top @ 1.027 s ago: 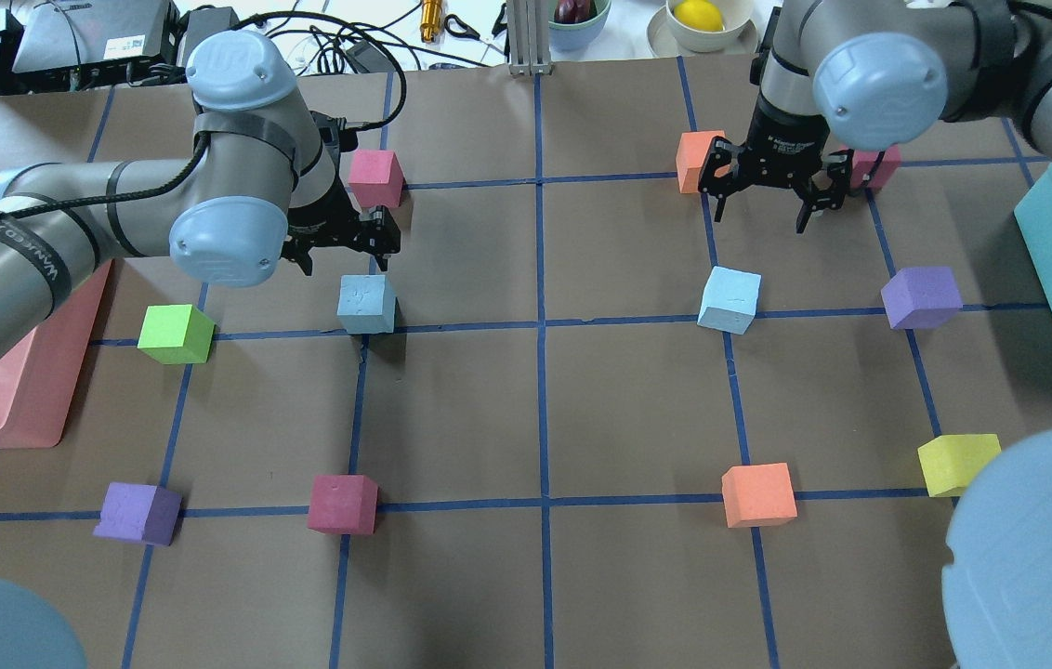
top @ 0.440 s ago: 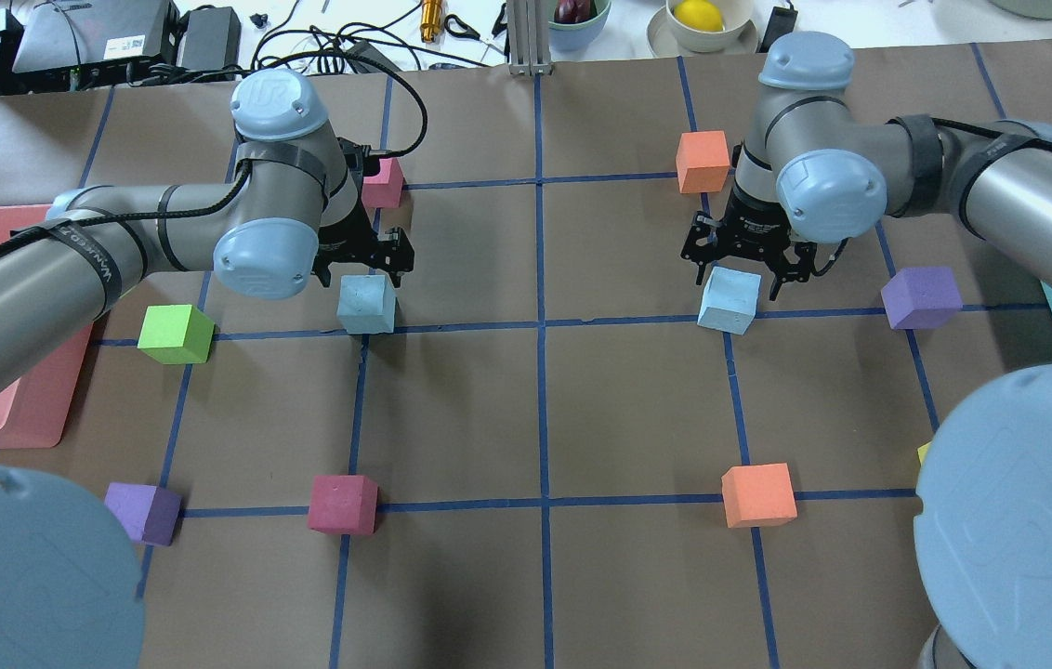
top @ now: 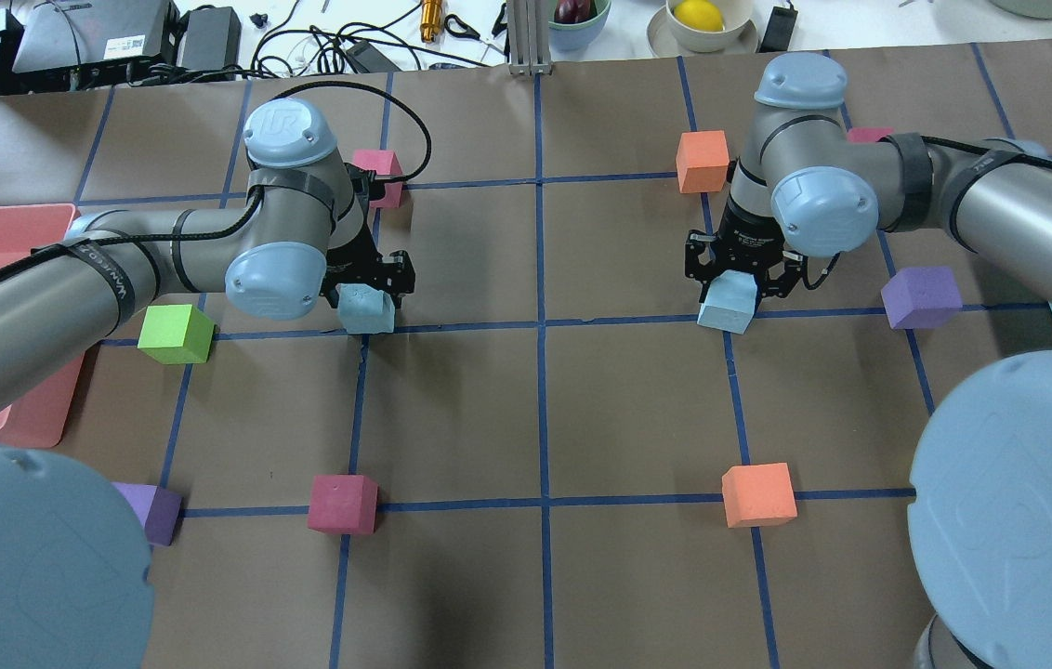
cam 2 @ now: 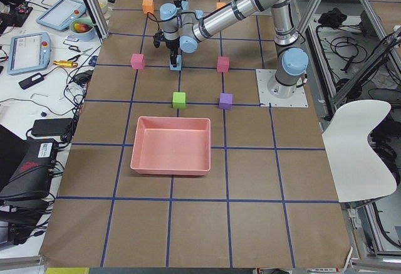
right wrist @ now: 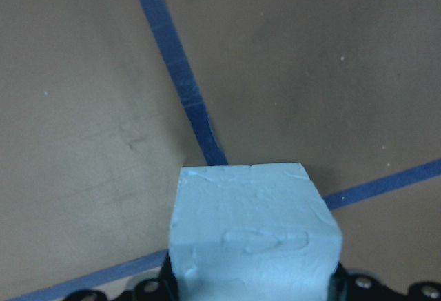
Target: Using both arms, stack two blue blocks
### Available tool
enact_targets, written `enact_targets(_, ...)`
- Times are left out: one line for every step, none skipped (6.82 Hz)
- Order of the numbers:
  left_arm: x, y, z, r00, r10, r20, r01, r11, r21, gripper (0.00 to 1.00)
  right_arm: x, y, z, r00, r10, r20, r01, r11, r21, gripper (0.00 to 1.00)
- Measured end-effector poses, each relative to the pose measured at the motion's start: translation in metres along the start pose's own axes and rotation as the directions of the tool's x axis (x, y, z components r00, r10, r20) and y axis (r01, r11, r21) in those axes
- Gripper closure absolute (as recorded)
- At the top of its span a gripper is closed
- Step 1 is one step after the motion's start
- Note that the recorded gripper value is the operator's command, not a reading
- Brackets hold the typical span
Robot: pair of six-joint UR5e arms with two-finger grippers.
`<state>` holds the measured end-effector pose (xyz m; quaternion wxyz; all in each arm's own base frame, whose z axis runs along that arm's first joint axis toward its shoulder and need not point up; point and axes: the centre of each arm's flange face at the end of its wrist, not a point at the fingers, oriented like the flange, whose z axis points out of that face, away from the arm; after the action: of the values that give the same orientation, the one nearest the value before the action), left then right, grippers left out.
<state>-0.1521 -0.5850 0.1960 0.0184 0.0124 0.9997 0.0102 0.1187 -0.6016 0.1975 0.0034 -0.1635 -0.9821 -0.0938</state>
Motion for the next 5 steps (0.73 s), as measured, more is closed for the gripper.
enact_targets(0.0, -0.001, -0.001, 1.0, -0.001, -0.001, 0.001, 1.0, 0.013, 0.85, -0.001, -0.004, -0.008, 1.0, -0.006, 0.007, 0.006, 0.999, 0.04, 1.0)
enact_targets(-0.001, -0.002, -0.003, 1.0, -0.001, 0.001, 0.001, 1.0, 0.019, 0.86, -0.005, -0.01, -0.023, 1.0, -0.014, 0.017, 0.012, 0.997, 0.078, 1.0)
enact_targets(-0.001, -0.002, -0.008, 1.0, -0.001, 0.003, 0.001, 1.0, 0.026, 0.86, -0.015, -0.019, -0.048, 0.999, -0.03, 0.033, 0.025, 0.992, 0.125, 1.0)
enact_targets(-0.003, -0.001, -0.015, 1.0, -0.002, 0.005, 0.002, 0.999, 0.034, 0.88, -0.034, -0.025, -0.071, 0.997, -0.069, 0.04, 0.062, 0.985, 0.164, 1.0)
enact_targets(-0.005, 0.0, -0.022, 1.0, -0.004, 0.006, 0.003, 0.999, 0.038, 0.88, -0.065, -0.025, -0.078, 0.991, -0.132, 0.035, 0.123, 0.975, 0.187, 1.0)
